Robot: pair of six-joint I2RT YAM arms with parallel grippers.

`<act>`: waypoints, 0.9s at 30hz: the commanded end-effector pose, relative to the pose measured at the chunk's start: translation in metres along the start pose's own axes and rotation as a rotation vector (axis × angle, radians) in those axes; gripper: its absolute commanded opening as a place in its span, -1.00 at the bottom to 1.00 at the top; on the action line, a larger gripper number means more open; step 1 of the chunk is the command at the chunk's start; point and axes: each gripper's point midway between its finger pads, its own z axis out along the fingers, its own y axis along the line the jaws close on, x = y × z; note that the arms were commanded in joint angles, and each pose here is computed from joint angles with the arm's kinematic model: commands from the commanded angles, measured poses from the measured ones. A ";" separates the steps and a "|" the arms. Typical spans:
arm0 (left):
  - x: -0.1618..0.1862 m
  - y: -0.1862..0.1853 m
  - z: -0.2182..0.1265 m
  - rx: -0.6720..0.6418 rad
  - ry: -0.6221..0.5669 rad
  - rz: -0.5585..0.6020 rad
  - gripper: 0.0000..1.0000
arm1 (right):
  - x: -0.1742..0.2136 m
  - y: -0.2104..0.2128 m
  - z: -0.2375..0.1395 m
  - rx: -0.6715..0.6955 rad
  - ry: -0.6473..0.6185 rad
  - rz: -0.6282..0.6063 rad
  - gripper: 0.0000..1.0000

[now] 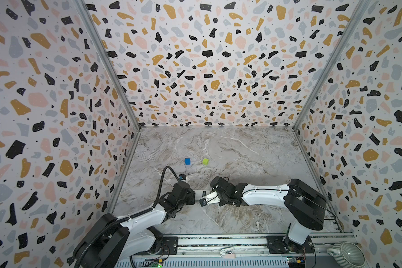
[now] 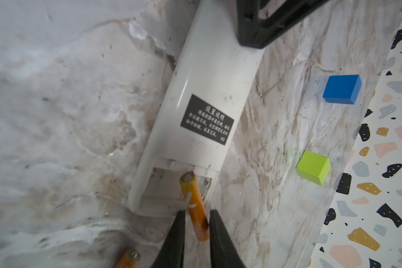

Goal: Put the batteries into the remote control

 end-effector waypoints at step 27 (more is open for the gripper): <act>0.026 0.015 0.002 -0.039 0.081 0.009 -0.40 | -0.020 -0.027 -0.040 0.116 -0.110 0.167 -0.18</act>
